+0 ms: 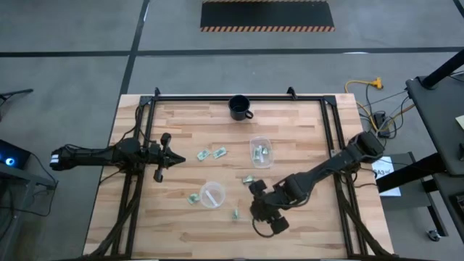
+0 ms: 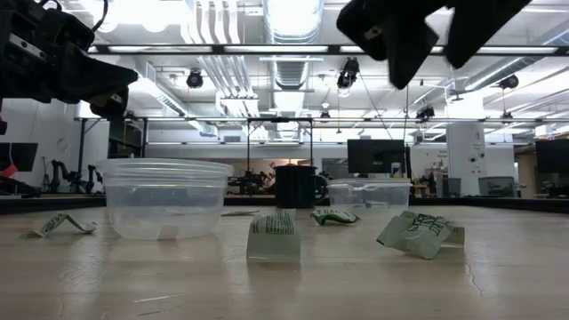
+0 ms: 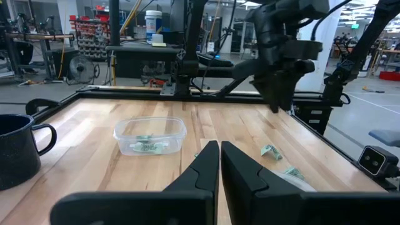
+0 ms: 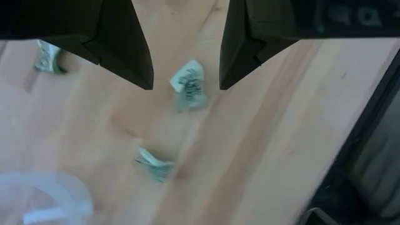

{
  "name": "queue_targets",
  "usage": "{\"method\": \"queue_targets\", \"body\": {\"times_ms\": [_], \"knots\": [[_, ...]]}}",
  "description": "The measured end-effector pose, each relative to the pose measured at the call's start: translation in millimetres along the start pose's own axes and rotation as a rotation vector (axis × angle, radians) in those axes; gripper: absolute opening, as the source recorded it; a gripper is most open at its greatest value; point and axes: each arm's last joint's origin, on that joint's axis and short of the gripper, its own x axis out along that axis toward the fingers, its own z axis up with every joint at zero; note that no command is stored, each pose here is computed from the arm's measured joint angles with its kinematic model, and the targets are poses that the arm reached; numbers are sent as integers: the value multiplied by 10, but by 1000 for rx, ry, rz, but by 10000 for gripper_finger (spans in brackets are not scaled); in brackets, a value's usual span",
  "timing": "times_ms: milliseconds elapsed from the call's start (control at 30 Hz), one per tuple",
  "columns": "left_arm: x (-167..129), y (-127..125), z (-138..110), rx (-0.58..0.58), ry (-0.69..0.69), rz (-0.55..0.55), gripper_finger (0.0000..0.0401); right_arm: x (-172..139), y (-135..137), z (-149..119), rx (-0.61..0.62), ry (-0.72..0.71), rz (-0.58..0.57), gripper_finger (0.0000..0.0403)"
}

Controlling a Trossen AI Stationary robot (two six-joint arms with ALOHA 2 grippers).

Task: Pick and place items into bin
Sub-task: Put the white stevia packet into the right transparent bin

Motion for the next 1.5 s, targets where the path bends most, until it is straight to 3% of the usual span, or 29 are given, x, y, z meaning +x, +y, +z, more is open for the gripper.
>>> {"method": "queue_targets", "body": {"times_ms": [133, 367, 633, 1500], "knots": [[0, 0, 0, 0, 0, 0, 0, 0, 60, 2, -71, -4, 7, 171], [0, 0, 0, 0, 0, 0, 0, 9, 61, 36, -92, -37, 6, 171], [0, 0, 0, 0, 0, 0, 0, 295, 58, 19, -144, 11, 6, 168], [0, 0, 0, 0, 0, 0, 0, 550, -25, -187, -122, -2, 7, 169]]}}
